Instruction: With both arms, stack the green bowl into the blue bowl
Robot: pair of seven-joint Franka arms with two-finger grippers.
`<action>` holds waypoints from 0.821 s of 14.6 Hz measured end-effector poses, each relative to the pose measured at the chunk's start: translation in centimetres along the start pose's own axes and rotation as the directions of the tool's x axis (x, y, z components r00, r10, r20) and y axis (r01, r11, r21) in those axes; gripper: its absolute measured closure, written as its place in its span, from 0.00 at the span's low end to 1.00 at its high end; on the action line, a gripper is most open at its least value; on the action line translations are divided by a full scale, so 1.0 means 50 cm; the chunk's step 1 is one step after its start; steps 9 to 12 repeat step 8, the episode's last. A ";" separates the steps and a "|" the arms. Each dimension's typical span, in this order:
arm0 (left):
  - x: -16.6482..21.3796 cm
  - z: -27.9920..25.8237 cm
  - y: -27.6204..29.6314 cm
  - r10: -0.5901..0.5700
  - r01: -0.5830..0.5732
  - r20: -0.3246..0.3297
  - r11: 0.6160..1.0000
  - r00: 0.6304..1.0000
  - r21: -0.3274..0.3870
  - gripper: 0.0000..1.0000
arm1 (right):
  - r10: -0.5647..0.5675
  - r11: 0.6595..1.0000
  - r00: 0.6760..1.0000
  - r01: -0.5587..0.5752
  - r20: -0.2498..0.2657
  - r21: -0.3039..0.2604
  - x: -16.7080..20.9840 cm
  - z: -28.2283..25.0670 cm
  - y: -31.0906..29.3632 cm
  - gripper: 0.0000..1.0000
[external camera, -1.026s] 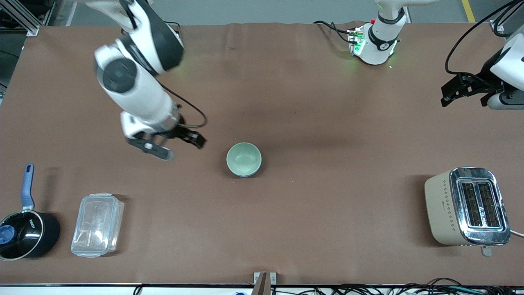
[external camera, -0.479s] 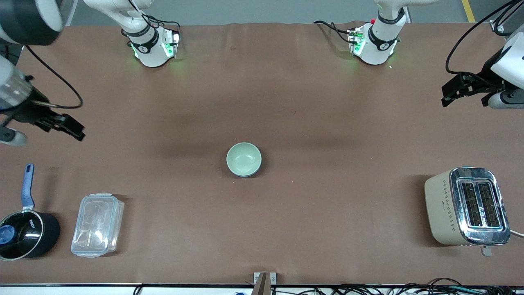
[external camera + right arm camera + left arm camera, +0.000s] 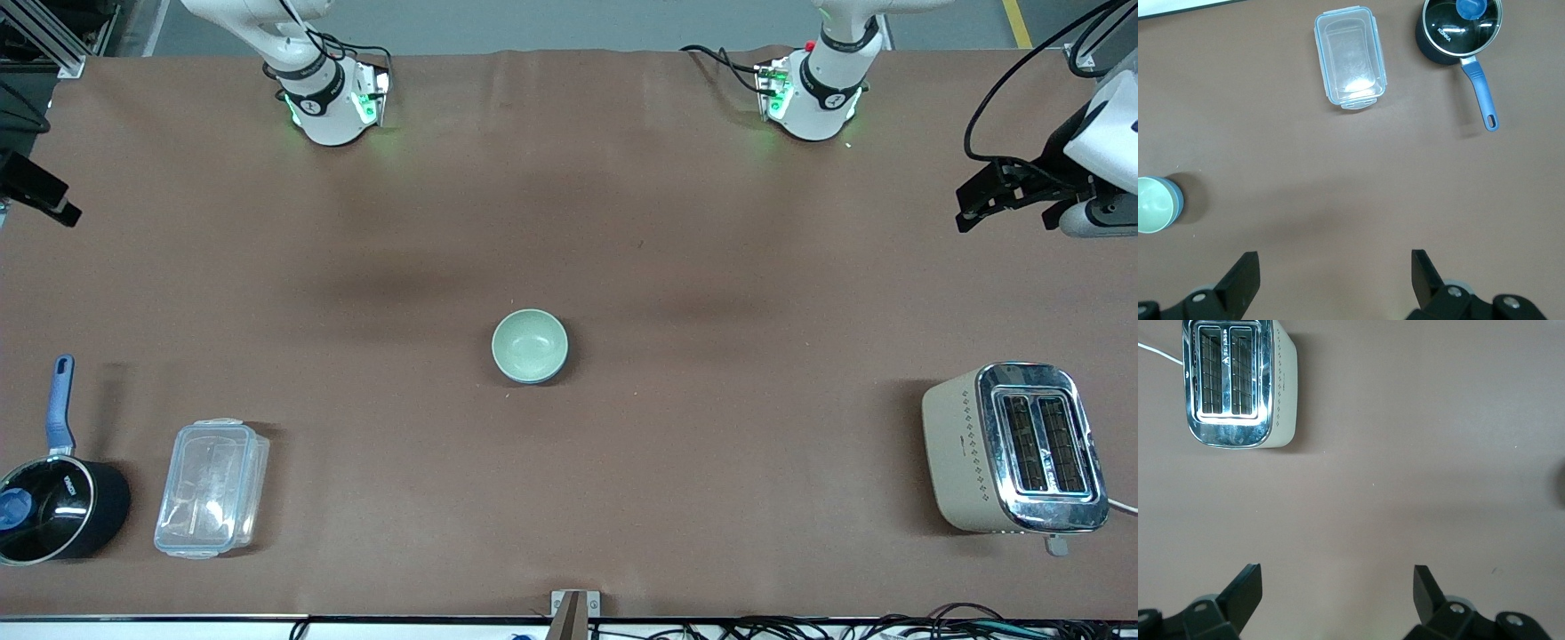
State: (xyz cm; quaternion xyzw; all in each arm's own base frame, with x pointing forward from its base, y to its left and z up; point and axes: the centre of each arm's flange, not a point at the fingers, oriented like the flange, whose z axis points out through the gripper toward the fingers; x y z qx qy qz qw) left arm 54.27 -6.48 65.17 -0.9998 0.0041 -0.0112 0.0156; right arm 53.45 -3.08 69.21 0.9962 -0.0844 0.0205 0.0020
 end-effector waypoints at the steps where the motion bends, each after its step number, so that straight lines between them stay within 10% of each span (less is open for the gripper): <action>1: 0.000 0.000 0.000 0.000 0.000 0.000 1.000 1.000 0.000 0.00 | -0.012 1.000 1.000 0.012 0.004 0.000 0.001 0.004 -0.006 0.00; 12: 0.000 0.000 0.000 0.002 -0.002 0.000 1.000 1.000 0.000 0.00 | -0.075 0.997 0.997 0.075 0.028 -0.002 0.014 0.029 -0.016 0.00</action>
